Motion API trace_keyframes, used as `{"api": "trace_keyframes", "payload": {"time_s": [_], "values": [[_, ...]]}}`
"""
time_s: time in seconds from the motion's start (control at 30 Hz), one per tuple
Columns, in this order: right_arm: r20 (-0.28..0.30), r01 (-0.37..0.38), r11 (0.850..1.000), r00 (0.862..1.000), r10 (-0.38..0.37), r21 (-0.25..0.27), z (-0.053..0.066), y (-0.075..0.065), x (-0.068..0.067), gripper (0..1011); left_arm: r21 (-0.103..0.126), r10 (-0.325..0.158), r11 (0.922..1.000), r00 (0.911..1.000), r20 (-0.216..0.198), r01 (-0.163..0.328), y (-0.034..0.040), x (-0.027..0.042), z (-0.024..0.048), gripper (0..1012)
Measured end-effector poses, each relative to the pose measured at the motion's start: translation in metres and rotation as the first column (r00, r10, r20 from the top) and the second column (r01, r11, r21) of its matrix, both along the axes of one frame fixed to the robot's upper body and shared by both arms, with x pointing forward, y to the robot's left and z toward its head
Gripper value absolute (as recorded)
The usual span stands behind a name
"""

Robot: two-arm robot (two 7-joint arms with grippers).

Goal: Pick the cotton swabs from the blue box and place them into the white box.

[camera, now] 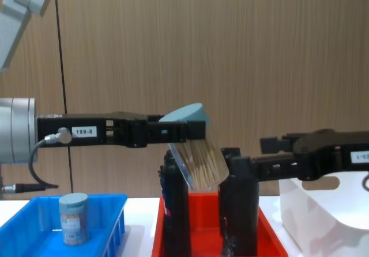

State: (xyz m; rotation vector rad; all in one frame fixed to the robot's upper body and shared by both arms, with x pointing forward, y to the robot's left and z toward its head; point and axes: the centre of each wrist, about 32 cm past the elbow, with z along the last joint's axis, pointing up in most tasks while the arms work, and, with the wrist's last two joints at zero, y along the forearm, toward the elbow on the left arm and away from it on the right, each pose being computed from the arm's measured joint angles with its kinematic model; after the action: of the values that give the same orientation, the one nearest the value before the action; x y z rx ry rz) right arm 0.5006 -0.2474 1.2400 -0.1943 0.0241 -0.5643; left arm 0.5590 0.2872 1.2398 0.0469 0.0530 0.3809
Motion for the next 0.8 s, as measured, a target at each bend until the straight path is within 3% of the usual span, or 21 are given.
{"api": "trace_keyframes", "payload": {"time_s": [0.43,0.8], "values": [[-0.066,-0.088,0.996,0.994,0.087,-0.019,0.01,0.011,0.021,1001,0.0,0.0,1.0,1.0,0.0,0.0,0.0,0.0,0.0,665],[-0.084,-0.126,0.992,0.989,0.123,-0.029,0.013,0.023,0.033,1001,0.0,0.0,1.0,1.0,0.0,0.0,0.0,0.0,0.0,665]]}}
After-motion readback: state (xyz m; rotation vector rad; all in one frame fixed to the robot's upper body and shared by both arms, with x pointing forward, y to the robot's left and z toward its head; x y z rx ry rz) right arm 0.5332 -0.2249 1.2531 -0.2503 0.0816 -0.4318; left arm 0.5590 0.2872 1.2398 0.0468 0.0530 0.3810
